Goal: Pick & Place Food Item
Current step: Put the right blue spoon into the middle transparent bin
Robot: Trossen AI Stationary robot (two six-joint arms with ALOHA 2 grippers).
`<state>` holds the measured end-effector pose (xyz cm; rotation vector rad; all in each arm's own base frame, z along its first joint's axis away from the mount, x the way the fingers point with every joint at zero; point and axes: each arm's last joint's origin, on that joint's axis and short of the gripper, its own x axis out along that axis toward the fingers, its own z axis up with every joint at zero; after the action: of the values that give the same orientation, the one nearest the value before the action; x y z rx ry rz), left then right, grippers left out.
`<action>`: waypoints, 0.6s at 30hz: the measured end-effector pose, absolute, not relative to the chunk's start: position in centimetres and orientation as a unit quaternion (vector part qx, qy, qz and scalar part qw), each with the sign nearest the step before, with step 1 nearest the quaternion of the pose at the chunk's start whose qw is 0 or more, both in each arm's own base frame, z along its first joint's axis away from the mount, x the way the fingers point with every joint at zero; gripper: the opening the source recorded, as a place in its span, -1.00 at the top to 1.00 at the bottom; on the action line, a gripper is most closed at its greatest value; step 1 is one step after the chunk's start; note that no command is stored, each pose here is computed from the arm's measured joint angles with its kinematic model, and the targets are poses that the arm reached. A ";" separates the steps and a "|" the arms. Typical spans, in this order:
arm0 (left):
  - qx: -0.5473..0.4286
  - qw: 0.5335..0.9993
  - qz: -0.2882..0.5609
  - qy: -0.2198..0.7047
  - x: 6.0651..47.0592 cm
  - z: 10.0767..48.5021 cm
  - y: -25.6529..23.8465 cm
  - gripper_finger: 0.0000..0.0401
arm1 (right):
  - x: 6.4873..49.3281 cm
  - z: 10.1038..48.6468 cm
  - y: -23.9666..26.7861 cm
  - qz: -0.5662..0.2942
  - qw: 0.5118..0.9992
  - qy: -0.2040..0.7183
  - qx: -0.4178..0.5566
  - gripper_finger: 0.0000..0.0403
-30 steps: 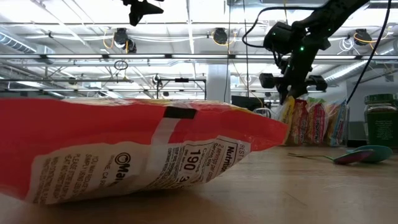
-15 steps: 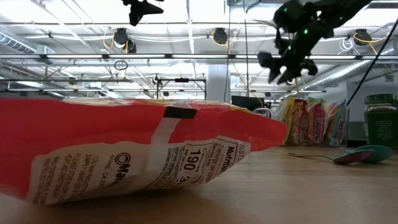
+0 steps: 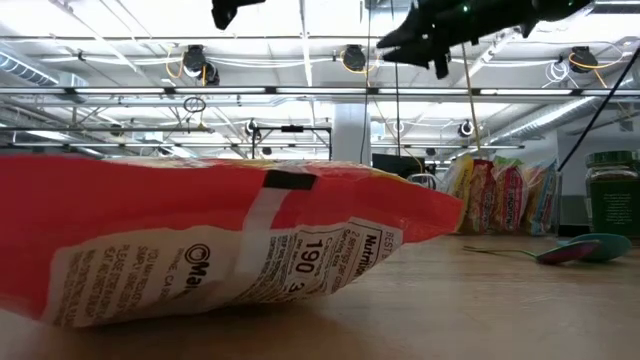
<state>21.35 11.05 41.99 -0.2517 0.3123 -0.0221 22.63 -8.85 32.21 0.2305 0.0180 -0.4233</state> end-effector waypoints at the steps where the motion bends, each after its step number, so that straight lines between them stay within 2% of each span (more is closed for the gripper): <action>1: -0.123 0.980 -0.021 0.156 21.6 42.0 10.6 0.12 | 23.0 32.1 -8.1 -0.193 0.975 0.014 0.107 0.28; 9: -0.118 0.976 -0.058 0.173 23.5 41.9 6.0 0.12 | 25.0 31.3 -2.2 -0.134 0.988 0.045 0.054 0.28; 18: -0.106 0.972 -0.094 0.189 24.3 41.9 0.1 0.12 | 25.1 31.3 2.9 -0.136 0.988 0.066 -0.027 0.29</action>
<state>24.35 0.12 41.86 -0.2142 0.3806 -0.1897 25.13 2.94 31.25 -0.0550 0.1333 -0.2740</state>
